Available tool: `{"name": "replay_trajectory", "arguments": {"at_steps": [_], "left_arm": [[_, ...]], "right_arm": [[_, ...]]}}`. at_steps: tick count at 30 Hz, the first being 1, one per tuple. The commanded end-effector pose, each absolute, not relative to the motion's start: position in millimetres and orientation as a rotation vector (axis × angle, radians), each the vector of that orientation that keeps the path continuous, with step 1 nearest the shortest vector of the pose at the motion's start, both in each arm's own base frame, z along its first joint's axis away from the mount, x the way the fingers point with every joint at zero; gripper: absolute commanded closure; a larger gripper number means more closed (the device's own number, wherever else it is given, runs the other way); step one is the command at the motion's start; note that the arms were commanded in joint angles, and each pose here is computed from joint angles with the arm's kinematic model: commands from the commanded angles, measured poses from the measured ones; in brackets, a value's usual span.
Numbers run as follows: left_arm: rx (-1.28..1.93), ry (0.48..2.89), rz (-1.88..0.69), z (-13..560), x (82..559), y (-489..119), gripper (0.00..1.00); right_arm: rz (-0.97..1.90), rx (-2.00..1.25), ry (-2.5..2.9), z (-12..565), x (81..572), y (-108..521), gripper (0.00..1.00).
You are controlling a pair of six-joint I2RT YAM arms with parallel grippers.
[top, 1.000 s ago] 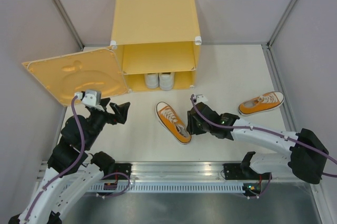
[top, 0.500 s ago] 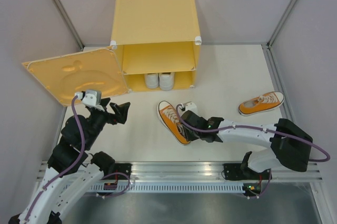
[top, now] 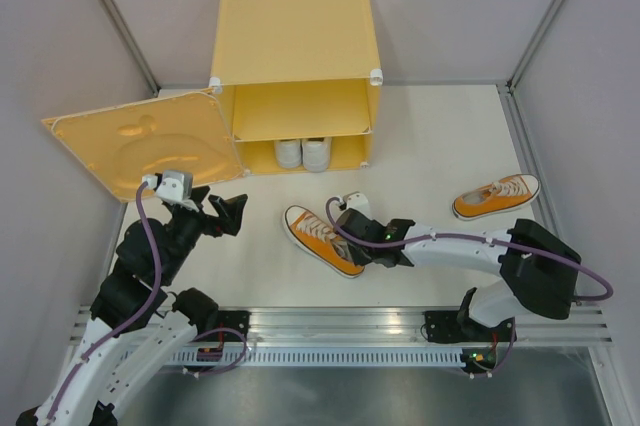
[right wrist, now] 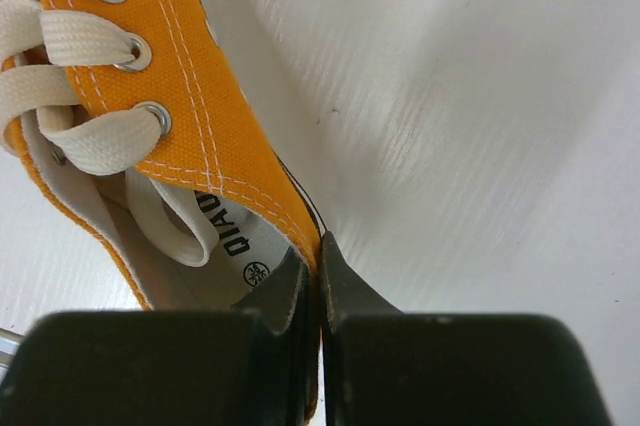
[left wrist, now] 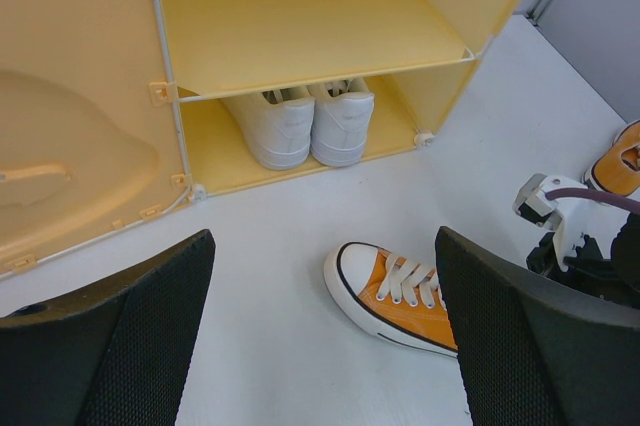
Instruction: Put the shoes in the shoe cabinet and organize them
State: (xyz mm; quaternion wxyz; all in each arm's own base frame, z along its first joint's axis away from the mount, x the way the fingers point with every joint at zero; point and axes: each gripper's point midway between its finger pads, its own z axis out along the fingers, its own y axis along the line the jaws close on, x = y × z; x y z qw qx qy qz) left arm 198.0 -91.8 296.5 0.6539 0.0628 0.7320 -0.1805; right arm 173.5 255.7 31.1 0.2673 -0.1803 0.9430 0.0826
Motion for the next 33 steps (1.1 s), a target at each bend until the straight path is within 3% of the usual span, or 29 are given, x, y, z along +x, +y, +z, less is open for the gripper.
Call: {"name": "replay_trajectory", "arguments": {"at_steps": [1, 10, 24, 33], "left_arm": [[0.171, 1.630, -0.404, 303.3, 199.8, -94.2, 0.06], [0.175, 1.633, -0.408, 302.7, 199.9, -95.3, 0.06], [0.168, 1.623, -0.410, 305.3, 198.8, -94.0, 0.06], [0.165, 1.623, -0.406, 304.8, 198.7, -93.0, 0.06]], "right_arm": [[0.370, -0.447, 2.598, 32.7, 157.7, 281.9, 0.99], [0.588, -0.220, 2.421, 110.9, 186.3, 318.9, 0.99], [0.654, -0.130, 2.239, 210.7, 218.1, 341.2, 0.99], [0.579, 0.078, 2.173, 229.3, 265.0, 342.0, 0.99]]}}
